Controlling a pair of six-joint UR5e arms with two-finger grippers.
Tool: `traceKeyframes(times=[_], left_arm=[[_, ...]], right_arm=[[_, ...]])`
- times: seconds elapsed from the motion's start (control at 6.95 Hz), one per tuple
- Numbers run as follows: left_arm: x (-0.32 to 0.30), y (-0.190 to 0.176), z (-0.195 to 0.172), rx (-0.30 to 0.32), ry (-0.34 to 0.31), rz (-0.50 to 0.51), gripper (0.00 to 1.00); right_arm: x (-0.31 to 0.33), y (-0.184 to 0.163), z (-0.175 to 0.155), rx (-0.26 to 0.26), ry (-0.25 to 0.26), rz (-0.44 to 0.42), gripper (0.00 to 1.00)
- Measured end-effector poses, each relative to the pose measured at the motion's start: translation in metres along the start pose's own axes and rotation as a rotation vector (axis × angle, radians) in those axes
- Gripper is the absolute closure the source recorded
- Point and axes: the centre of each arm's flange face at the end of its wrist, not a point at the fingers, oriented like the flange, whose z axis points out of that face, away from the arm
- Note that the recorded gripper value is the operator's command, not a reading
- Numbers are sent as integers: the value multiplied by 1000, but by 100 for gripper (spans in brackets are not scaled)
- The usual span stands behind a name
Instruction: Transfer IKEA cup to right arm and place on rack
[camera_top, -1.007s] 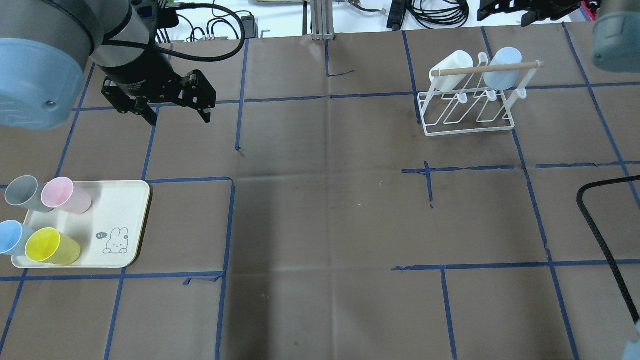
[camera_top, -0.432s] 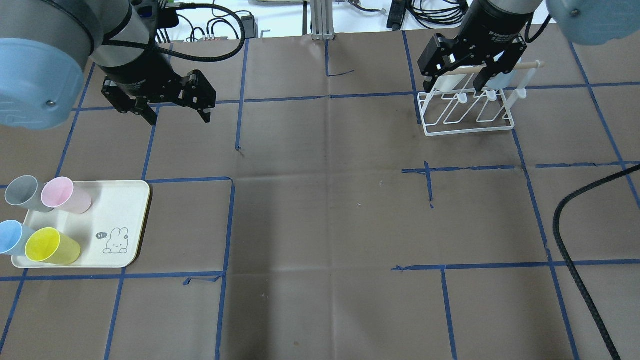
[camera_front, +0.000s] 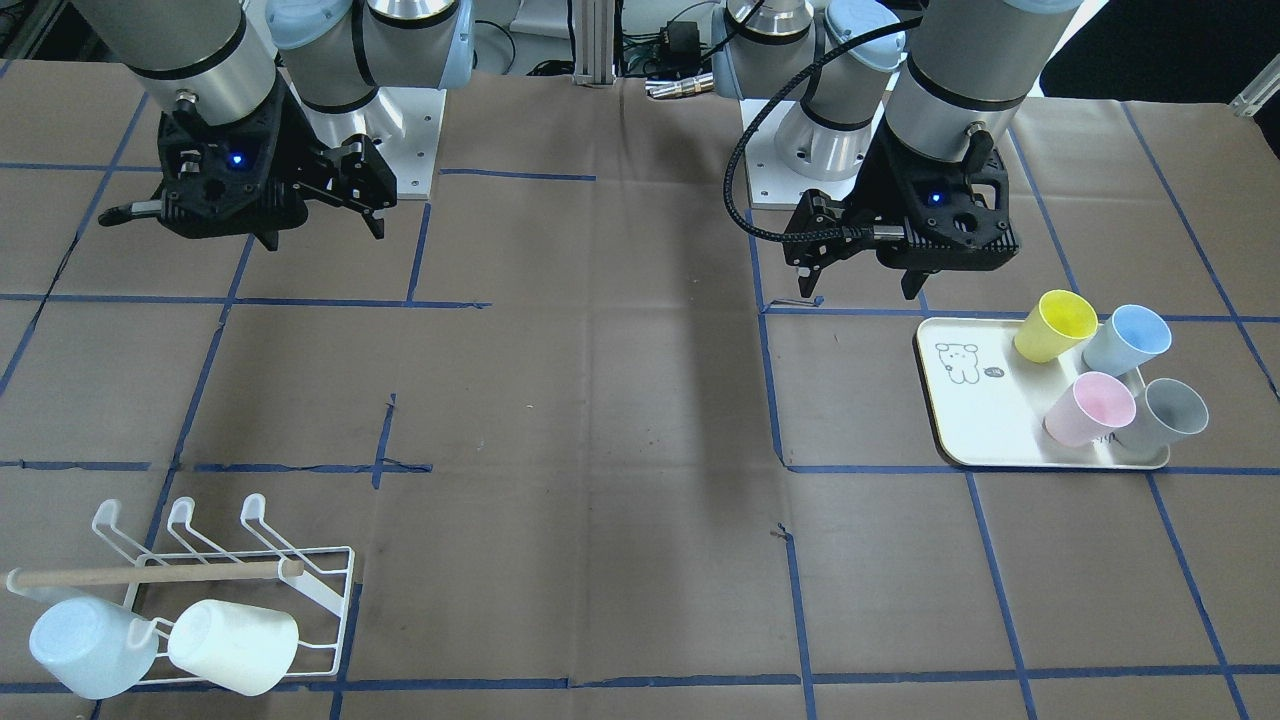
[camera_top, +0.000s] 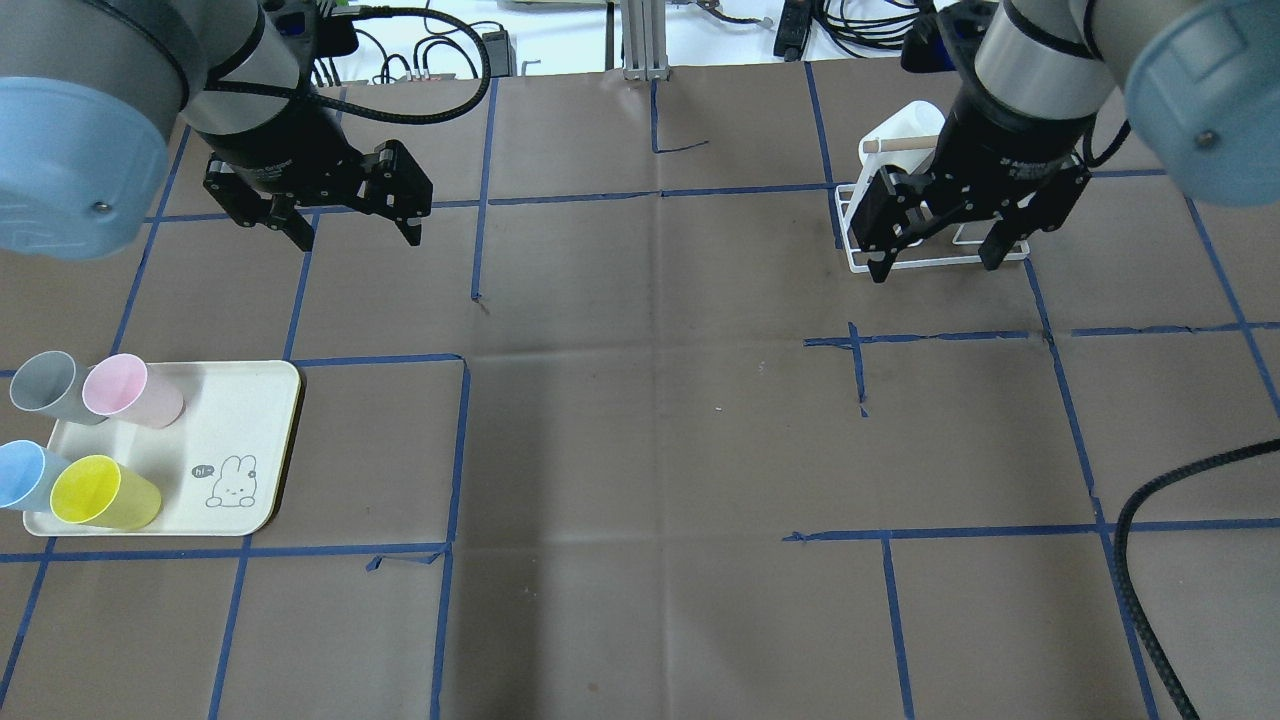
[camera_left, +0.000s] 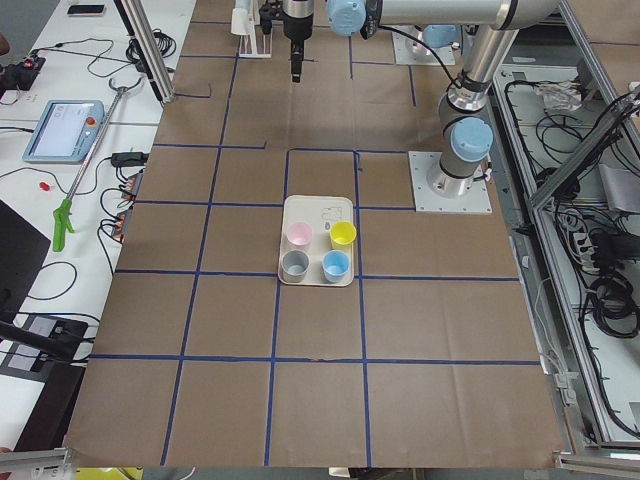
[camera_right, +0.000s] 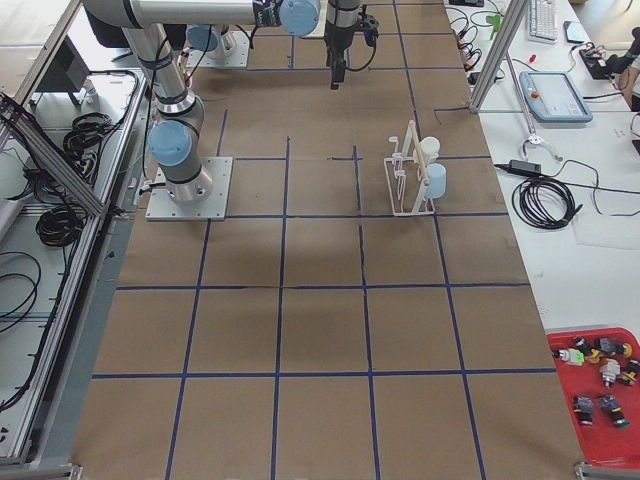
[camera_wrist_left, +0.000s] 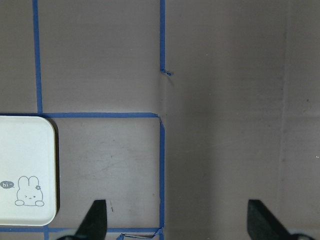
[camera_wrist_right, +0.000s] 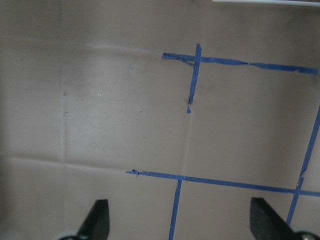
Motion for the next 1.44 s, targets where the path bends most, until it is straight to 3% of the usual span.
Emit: traceKeyframes(times=[0.43, 1.44], left_arm=[[0, 0, 0, 0, 0, 0, 1], [0, 0, 0, 1, 1, -1, 1]], right_arm=[[-3, 14, 16, -25, -2, 132, 0], [-19, 19, -5, 100, 12, 106, 0]])
